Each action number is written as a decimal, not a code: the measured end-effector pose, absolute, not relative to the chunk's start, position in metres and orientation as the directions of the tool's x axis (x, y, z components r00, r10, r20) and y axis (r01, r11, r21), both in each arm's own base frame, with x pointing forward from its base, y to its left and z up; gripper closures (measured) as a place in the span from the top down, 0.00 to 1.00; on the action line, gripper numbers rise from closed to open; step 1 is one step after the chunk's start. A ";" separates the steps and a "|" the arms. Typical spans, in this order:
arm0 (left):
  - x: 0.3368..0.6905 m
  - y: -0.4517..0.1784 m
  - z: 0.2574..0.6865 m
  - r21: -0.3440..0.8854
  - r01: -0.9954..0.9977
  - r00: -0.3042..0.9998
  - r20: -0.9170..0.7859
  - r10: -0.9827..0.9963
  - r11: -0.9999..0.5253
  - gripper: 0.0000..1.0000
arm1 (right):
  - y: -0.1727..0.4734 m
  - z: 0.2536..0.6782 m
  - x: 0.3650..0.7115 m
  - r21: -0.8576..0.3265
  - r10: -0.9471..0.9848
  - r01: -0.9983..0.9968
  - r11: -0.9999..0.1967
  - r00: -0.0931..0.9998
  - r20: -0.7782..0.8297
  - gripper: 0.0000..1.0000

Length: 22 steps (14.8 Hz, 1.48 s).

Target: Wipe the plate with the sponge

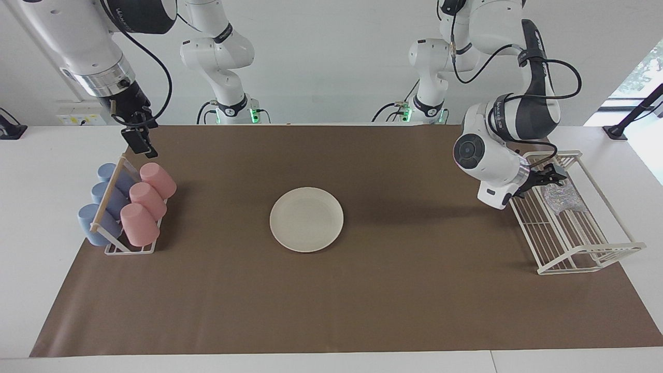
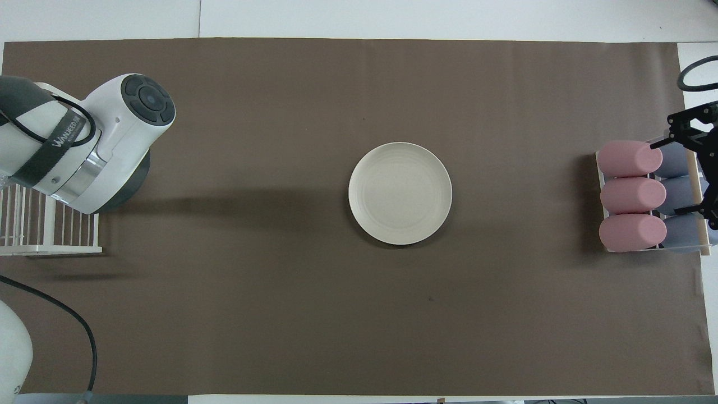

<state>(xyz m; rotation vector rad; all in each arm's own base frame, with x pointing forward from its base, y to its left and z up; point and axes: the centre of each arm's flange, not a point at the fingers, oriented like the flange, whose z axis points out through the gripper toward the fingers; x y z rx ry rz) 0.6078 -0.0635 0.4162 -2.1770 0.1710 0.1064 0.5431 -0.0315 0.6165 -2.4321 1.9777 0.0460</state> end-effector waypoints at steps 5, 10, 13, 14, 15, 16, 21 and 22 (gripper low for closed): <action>0.618 -0.060 0.403 -0.826 -0.177 0.984 -0.141 -0.108 -0.535 1.00 | -0.027 0.616 0.544 0.002 -0.981 -0.981 -0.193 0.193 -0.032 1.00; 0.618 -0.050 0.403 -0.835 -0.128 0.992 -0.107 -0.069 -0.536 0.98 | 0.027 0.607 0.540 -0.014 -0.957 -0.960 -0.281 0.281 -0.068 1.00; 0.619 -0.045 0.403 -0.836 -0.112 0.994 -0.098 -0.055 -0.537 0.90 | 0.040 0.602 0.538 -0.015 -0.951 -0.954 -0.298 0.298 -0.080 1.00; 0.619 -0.045 0.403 -0.836 -0.110 0.994 -0.097 -0.053 -0.537 0.84 | 0.041 0.600 0.539 -0.023 -0.951 -0.955 -0.295 0.296 -0.091 1.00; 0.619 -0.044 0.403 -0.837 -0.105 0.994 -0.093 -0.049 -0.537 0.84 | 0.042 0.597 0.540 -0.034 -0.954 -0.959 -0.280 0.282 -0.100 1.00; 0.619 -0.043 0.403 -0.838 -0.097 0.995 -0.087 -0.044 -0.538 0.79 | 0.044 0.593 0.542 -0.044 -0.964 -0.969 -0.243 0.246 -0.103 1.00; 0.619 -0.039 0.402 -0.839 -0.078 0.997 -0.075 -0.028 -0.538 0.66 | 0.048 0.571 0.543 -0.042 -0.985 -0.991 -0.129 0.133 -0.109 1.00; 0.619 -0.039 0.402 -0.840 -0.073 0.997 -0.071 -0.025 -0.538 0.58 | 0.051 0.570 0.542 -0.039 -0.987 -0.993 -0.111 0.115 -0.113 1.00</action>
